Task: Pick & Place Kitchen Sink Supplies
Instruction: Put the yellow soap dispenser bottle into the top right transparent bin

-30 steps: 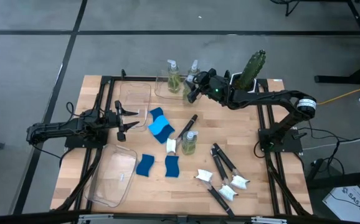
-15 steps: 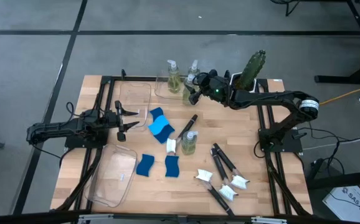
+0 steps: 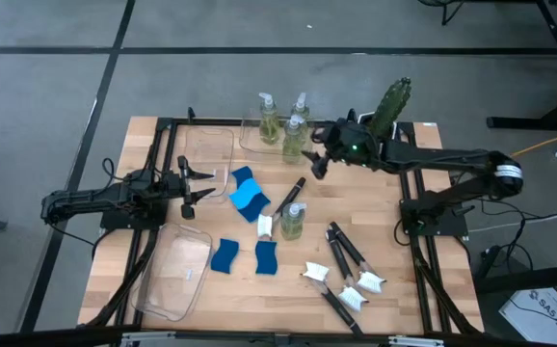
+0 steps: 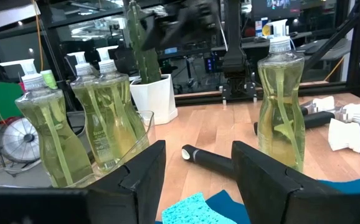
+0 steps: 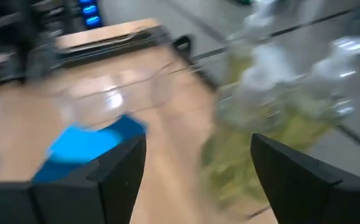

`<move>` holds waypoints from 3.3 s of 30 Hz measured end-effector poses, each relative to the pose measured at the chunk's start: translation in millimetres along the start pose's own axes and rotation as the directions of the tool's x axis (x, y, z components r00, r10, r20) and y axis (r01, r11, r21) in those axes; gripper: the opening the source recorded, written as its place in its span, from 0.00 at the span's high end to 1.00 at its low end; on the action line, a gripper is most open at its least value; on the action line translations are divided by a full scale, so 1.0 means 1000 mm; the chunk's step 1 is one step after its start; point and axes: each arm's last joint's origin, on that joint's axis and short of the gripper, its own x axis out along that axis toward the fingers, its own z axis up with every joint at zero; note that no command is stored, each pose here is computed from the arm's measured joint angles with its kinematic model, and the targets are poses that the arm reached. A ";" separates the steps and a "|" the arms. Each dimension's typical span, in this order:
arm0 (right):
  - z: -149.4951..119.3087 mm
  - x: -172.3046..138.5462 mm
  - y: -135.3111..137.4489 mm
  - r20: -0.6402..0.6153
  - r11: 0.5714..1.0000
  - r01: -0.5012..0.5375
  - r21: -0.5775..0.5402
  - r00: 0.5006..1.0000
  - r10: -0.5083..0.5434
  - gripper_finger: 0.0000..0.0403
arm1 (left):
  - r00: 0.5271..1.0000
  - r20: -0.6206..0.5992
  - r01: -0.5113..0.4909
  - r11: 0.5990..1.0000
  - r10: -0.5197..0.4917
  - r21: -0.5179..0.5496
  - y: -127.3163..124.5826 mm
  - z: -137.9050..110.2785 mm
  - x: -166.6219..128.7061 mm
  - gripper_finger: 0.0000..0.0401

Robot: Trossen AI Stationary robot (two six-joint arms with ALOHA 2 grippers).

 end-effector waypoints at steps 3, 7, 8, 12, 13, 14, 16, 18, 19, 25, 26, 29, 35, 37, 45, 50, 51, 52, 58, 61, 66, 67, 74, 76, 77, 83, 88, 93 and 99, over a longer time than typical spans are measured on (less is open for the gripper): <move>-0.002 -0.014 0.004 -0.049 0.995 -0.101 -0.012 0.994 0.100 0.29 | 1.000 0.000 0.000 1.000 0.000 0.000 0.000 0.000 0.000 0.55; -0.004 -0.026 0.008 -0.101 0.976 -0.216 -0.028 0.972 0.212 0.29 | 1.000 0.000 0.000 1.000 0.000 0.000 0.000 0.000 0.000 0.55; -0.006 -0.028 0.009 -0.120 0.968 -0.249 -0.035 0.963 0.243 0.29 | 1.000 0.000 -0.001 1.000 0.001 0.000 0.000 0.000 0.000 0.56; -0.013 -0.032 0.015 -0.205 0.930 -0.365 -0.042 0.914 0.349 0.29 | 1.000 0.000 -0.001 1.000 0.001 0.000 0.000 0.000 0.000 0.55; -0.015 -0.033 0.016 -0.224 0.921 -0.388 -0.038 0.901 0.370 0.29 | 1.000 0.000 0.000 1.000 0.000 0.000 0.000 0.000 0.000 0.55; -0.017 -0.034 0.018 -0.239 0.911 -0.410 -0.035 0.889 0.391 0.29 | 1.000 0.000 -0.001 1.000 0.001 0.000 0.000 0.000 0.000 0.55; -0.019 -0.034 0.024 -0.249 0.896 -0.443 -0.036 0.872 0.422 0.29 | 1.000 0.000 -0.001 1.000 0.001 0.000 0.000 0.000 0.000 0.55; -0.020 -0.034 0.029 -0.251 0.884 -0.465 -0.045 0.862 0.440 0.29 | 1.000 0.000 -0.001 1.000 0.001 0.000 0.000 0.000 0.000 0.55; -0.020 -0.035 0.033 -0.245 0.877 -0.477 -0.053 0.858 0.452 0.29 | 1.000 0.000 0.000 1.000 0.000 0.000 0.000 0.000 0.000 0.56; -0.018 -0.039 0.053 -0.210 0.831 -0.544 -0.116 0.831 0.515 0.29 | 1.000 0.000 -0.001 1.000 0.001 0.000 0.000 0.000 0.000 0.55; -0.018 -0.040 0.056 -0.202 0.823 -0.554 -0.126 0.826 0.526 0.29 | 1.000 0.000 -0.001 1.000 0.001 0.000 0.000 0.000 0.000 0.55; -0.015 -0.039 0.065 -0.162 0.804 -0.576 -0.147 0.816 0.555 0.29 | 1.000 0.000 0.000 1.000 0.000 0.000 0.000 0.000 0.000 0.55; -0.017 -0.024 0.080 -0.121 0.784 -0.594 -0.182 0.804 0.582 0.29 | 1.000 0.000 0.000 1.000 0.000 0.000 0.000 0.000 0.000 0.55; -0.018 -0.017 0.084 -0.106 0.782 -0.595 -0.185 0.804 0.586 0.29 | 1.000 0.000 0.000 1.000 0.000 0.000 0.000 0.000 0.000 0.55; -0.019 0.004 0.094 -0.030 0.776 -0.592 -0.220 0.799 0.601 0.29 | 1.000 0.000 0.000 1.000 0.000 0.000 0.000 0.000 0.000 0.55; -0.020 0.005 0.095 -0.036 0.778 -0.593 -0.207 0.799 0.600 0.35 | 1.000 0.000 0.000 1.000 0.000 0.000 0.000 0.000 0.000 0.55; -0.020 0.005 0.095 -0.036 0.779 -0.593 -0.204 0.799 0.600 0.37 | 1.000 0.000 -0.001 1.000 0.001 0.000 0.000 0.000 0.000 0.55; -0.020 0.005 0.095 -0.036 0.779 -0.593 -0.204 0.799 0.600 0.41 | 1.000 0.000 -0.001 1.000 0.001 0.000 0.000 0.000 0.000 0.56; -0.020 0.005 0.095 -0.035 0.775 -0.591 -0.225 0.800 0.599 0.68 | 1.000 0.000 -0.001 1.000 0.001 0.000 0.000 0.000 0.000 0.55; -0.020 0.005 0.095 -0.035 0.774 -0.588 -0.233 0.801 0.598 0.72 | 1.000 0.000 -0.001 1.000 0.001 0.000 0.000 0.000 0.000 0.55; -0.014 0.004 0.095 -0.037 0.770 -0.587 -0.252 0.800 0.598 0.72 | 1.000 0.000 0.000 1.000 0.000 0.000 0.000 0.000 0.000 0.56; -0.012 0.004 0.095 -0.039 0.770 -0.584 -0.258 0.802 0.596 0.72 | 1.000 0.000 0.000 1.000 0.000 0.000 0.000 0.000 0.000 0.55; 0.023 0.000 0.086 0.015 0.793 -0.548 -0.267 0.820 0.572 0.72 | 1.000 0.000 0.000 1.000 0.000 0.000 0.000 0.000 0.000 0.55; 0.033 -0.001 0.082 0.042 0.802 -0.535 -0.267 0.825 0.564 0.72 | 1.000 0.000 -0.001 1.000 0.001 0.000 0.000 0.000 0.000 0.56; 0.037 -0.002 0.081 0.056 0.806 -0.528 -0.268 0.826 0.561 0.72 | 1.000 0.000 0.000 1.000 0.000 0.000 0.000 0.000 0.000 0.56; 0.060 -0.004 0.069 0.147 0.830 -0.488 -0.272 0.831 0.537 0.72 | 1.000 0.000 0.000 1.000 0.000 0.000 0.000 0.000 0.000 0.55; 0.070 -0.003 0.060 0.203 0.848 -0.458 -0.268 0.834 0.514 0.72 | 1.000 0.000 0.000 1.000 0.000 0.000 0.000 0.000 0.000 0.55; 0.079 -0.001 0.054 0.291 0.861 -0.421 -0.286 0.818 0.496 0.72 | 1.000 0.000 0.000 1.000 0.000 0.000 0.000 0.000 0.000 0.55; 0.084 0.013 0.045 0.381 0.869 -0.325 -0.373 0.801 0.462 0.72 | 1.000 0.000 -0.001 1.000 0.001 0.000 0.000 0.000 0.000 0.55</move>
